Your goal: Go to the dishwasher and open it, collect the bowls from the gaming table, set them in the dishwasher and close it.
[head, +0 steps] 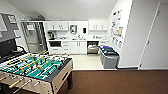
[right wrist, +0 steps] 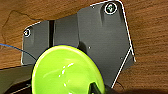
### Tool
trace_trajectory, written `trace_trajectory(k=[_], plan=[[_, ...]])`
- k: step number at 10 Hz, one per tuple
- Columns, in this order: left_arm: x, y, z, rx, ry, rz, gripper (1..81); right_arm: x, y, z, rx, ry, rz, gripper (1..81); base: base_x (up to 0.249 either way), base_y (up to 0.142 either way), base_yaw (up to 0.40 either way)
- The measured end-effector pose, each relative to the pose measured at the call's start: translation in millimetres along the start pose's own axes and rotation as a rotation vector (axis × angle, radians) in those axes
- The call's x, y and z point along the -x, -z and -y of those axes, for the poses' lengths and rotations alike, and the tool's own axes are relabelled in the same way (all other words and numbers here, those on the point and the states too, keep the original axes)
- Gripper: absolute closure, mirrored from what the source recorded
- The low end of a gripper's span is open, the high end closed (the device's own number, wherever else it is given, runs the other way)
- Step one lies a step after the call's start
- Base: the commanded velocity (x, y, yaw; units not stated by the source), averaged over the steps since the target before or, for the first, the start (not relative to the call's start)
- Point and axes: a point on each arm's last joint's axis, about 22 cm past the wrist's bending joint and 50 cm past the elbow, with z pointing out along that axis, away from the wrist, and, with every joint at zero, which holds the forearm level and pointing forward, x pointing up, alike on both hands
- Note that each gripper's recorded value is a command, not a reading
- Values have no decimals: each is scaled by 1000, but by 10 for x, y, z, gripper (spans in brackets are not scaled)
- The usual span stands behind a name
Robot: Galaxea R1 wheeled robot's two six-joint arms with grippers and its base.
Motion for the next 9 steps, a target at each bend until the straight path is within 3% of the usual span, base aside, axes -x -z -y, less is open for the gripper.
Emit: trace_trajectory(k=[9], plan=[[-33,-6,-27,4,-1,-5,811,-47,-12,32,-4,1,-5,811,190,0,0]])
